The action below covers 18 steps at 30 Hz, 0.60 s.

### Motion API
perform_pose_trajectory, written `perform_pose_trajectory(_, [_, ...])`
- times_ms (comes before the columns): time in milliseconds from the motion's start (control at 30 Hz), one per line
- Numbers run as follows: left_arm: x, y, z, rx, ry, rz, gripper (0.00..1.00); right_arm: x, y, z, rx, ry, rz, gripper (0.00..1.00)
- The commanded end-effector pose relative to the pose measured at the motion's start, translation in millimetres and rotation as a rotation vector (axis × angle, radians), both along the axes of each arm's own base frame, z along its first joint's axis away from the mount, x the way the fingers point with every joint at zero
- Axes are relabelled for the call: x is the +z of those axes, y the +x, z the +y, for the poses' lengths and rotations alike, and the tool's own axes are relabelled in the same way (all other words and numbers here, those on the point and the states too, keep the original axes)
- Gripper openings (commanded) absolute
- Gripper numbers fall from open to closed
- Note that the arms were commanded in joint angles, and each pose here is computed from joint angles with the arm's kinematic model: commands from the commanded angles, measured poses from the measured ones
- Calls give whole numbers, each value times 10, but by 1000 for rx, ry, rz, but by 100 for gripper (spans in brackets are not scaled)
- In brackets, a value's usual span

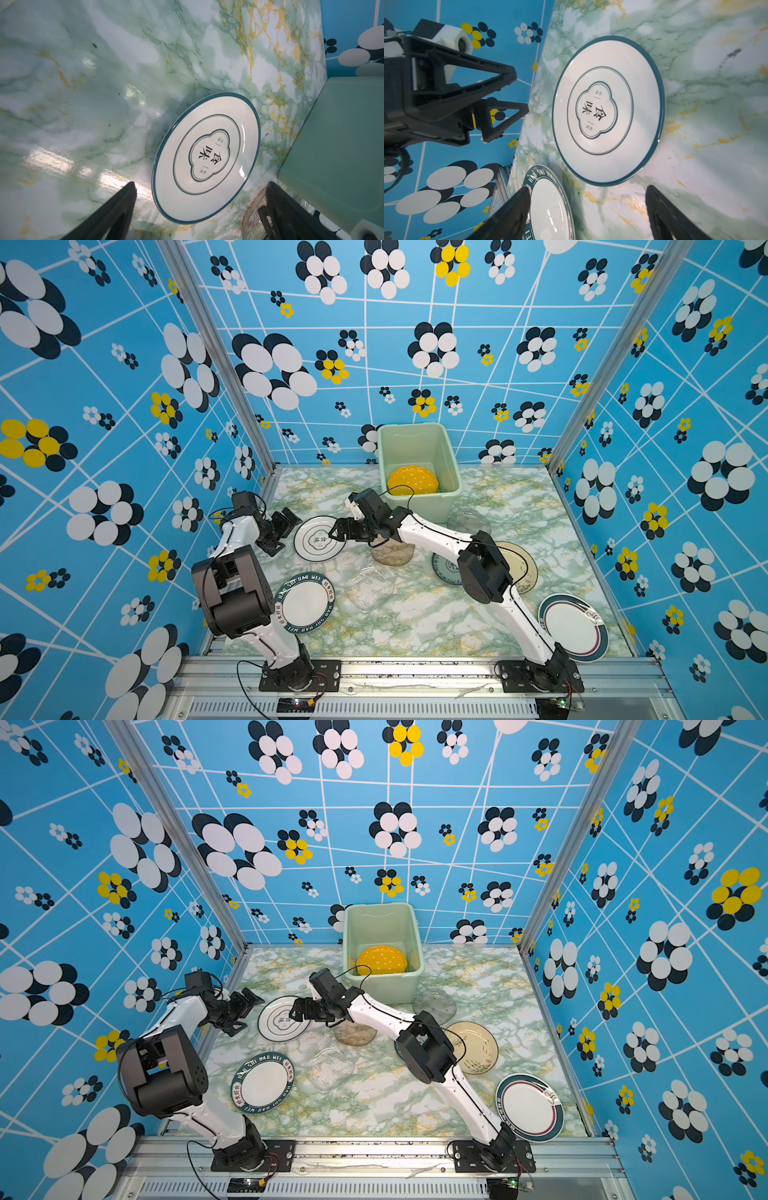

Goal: Place the plates into the plastic bin on the countertop
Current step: 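Swing the right gripper across toward the white teal-rimmed plate, then pinch the white plate rim with the right gripper and tilt it up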

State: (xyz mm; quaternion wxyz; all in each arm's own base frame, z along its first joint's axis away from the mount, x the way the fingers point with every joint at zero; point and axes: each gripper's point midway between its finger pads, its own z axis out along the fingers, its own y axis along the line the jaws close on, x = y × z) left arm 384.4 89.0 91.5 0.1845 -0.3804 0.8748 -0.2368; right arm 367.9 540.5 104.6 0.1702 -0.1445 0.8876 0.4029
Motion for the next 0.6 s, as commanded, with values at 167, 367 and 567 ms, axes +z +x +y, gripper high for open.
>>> perform_pose_trajectory(167, [-163,116,19,-66,-50,-4,99,30,125,84,-92,18,-7,89])
perform_pose_trajectory(367, [-242,242,44,-5,-91,-32,99,-105,151,73,-115,-16,19,89])
perform_pose_trajectory(567, [-324,312,32,26,-134,-45,99,-230,148,130,-101,-34,56,89])
